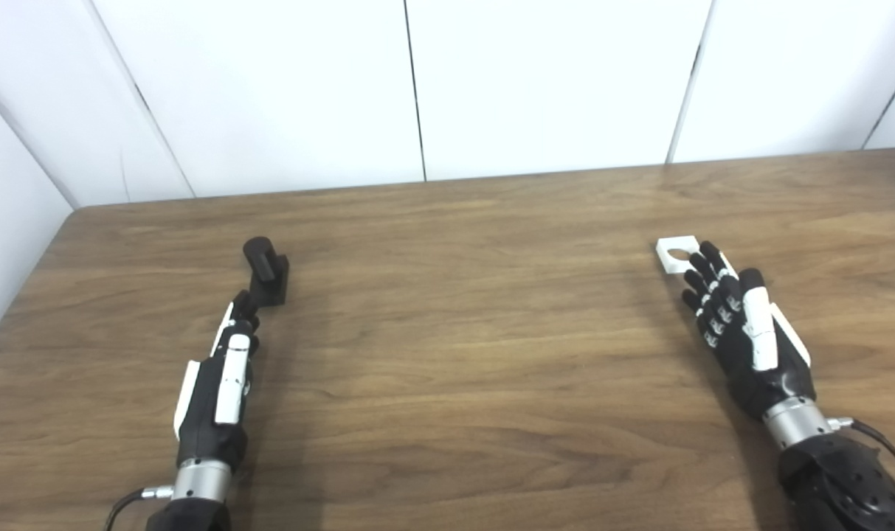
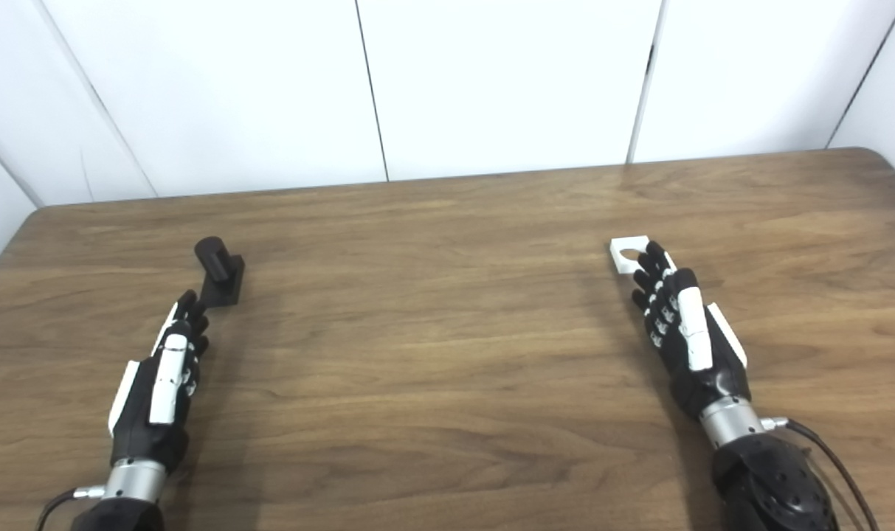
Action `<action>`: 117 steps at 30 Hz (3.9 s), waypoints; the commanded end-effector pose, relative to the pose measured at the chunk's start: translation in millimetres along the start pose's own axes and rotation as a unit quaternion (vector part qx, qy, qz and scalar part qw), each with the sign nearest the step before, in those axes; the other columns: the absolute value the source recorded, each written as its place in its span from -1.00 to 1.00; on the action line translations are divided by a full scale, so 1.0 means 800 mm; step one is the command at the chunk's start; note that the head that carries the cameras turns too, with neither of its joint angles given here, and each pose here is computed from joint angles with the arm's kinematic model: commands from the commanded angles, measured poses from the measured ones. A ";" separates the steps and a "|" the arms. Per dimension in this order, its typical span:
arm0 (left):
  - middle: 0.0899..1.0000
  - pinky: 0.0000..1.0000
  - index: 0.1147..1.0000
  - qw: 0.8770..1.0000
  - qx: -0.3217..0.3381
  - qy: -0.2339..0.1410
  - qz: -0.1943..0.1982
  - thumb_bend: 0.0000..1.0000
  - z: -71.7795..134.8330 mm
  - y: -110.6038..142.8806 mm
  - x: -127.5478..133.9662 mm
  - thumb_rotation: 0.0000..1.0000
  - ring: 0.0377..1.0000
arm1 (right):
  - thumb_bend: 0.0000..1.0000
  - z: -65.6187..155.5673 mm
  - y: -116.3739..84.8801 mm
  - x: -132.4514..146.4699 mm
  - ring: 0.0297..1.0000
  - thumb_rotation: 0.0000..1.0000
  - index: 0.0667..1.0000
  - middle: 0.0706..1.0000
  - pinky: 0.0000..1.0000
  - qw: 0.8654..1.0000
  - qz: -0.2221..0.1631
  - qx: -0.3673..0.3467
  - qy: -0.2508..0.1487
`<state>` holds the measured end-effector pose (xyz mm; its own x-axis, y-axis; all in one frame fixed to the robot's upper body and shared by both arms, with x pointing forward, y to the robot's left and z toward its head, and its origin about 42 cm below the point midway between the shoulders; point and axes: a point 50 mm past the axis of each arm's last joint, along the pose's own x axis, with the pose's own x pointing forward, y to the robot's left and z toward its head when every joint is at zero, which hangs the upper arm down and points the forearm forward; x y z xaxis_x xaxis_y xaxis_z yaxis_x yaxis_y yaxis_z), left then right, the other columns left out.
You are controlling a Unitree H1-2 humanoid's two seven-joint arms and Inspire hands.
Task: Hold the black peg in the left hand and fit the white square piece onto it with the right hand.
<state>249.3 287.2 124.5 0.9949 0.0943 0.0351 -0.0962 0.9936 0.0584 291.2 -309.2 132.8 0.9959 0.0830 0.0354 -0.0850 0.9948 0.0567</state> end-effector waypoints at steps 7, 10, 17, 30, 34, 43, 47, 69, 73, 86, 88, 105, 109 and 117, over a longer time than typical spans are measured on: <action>1.00 1.00 1.00 0.999 0.023 -0.037 0.009 -0.11 0.018 0.000 0.011 0.90 1.00 | 0.26 0.001 0.001 0.003 1.00 1.00 1.00 1.00 1.00 1.000 0.004 0.001 -0.004; 1.00 1.00 0.99 0.999 0.027 -0.037 0.012 -0.09 0.020 0.000 0.011 0.90 1.00 | 0.28 0.000 0.002 0.002 1.00 1.00 1.00 1.00 1.00 1.000 0.002 0.004 -0.003; 0.99 1.00 0.88 0.993 0.098 -0.036 0.047 0.06 0.034 -0.003 0.016 0.67 1.00 | 0.29 -0.003 0.004 0.001 1.00 1.00 1.00 1.00 1.00 1.000 0.004 0.004 0.001; 0.92 0.96 0.77 0.948 0.278 -0.057 0.146 0.24 0.065 -0.021 0.040 0.30 1.00 | 0.34 -0.008 0.003 -0.003 1.00 0.98 1.00 1.00 1.00 1.000 0.005 0.006 -0.002; 0.90 0.99 0.73 0.930 0.324 -0.052 0.164 0.33 0.067 -0.026 0.048 0.20 0.97 | 0.34 -0.010 0.003 -0.003 1.00 0.98 1.00 1.00 1.00 1.000 0.005 0.009 -0.001; 0.87 1.00 0.70 0.901 0.391 -0.038 0.186 0.52 0.063 -0.031 0.069 0.08 0.95 | 0.33 -0.014 0.003 -0.006 1.00 0.92 1.00 1.00 1.00 1.000 0.002 0.017 -0.001; 0.87 1.00 0.68 0.882 0.428 -0.037 0.193 0.55 0.059 -0.031 0.079 0.02 0.94 | 0.31 -0.014 0.001 -0.006 1.00 0.92 1.00 1.00 1.00 1.000 0.002 0.018 -0.002; 0.84 1.00 0.64 0.860 0.468 -0.007 0.203 0.51 0.048 -0.029 0.140 -0.13 0.95 | 0.35 -0.015 -0.001 -0.004 1.00 0.88 1.00 1.00 1.00 1.000 0.008 0.021 0.001; 0.83 1.00 0.62 0.856 0.471 -0.006 0.212 0.50 0.048 -0.031 0.152 -0.16 0.94 | 0.37 -0.014 -0.004 -0.003 1.00 0.86 1.00 1.00 1.00 1.000 0.009 0.021 -0.001; 0.83 1.00 0.54 0.848 0.484 0.003 0.217 0.49 0.052 -0.032 0.181 -0.11 0.96 | 0.39 -0.013 -0.005 -0.006 1.00 0.85 1.00 1.00 1.00 1.000 0.012 0.022 0.000; 0.83 1.00 0.54 0.847 0.485 0.004 0.216 0.49 0.053 -0.033 0.182 -0.11 0.96 | 0.39 -0.014 -0.006 -0.006 1.00 0.85 1.00 1.00 1.00 1.000 0.012 0.020 0.001; 0.77 0.98 0.37 0.833 0.510 0.013 0.213 0.51 0.047 -0.035 0.183 -0.21 0.93 | 0.39 -0.013 -0.009 -0.009 1.00 0.85 1.00 1.00 1.00 1.000 0.014 0.020 0.002; 0.77 0.97 0.33 0.821 0.531 0.014 0.209 0.52 0.046 -0.035 0.181 -0.24 0.93 | 0.40 -0.012 -0.010 -0.009 1.00 0.85 1.00 1.00 1.00 1.000 0.016 0.020 0.002; 0.79 1.00 0.32 0.796 0.572 0.027 0.198 0.58 0.039 -0.033 0.179 -0.29 0.94 | 0.40 -0.011 -0.013 -0.009 1.00 0.91 1.00 1.00 1.00 1.000 0.023 0.013 0.002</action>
<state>384.5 268.7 142.8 0.8921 0.4182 0.1711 -0.2869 0.2315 0.9296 290.4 -313.3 132.7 0.9905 0.1262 0.0545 -0.1304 0.9882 0.0804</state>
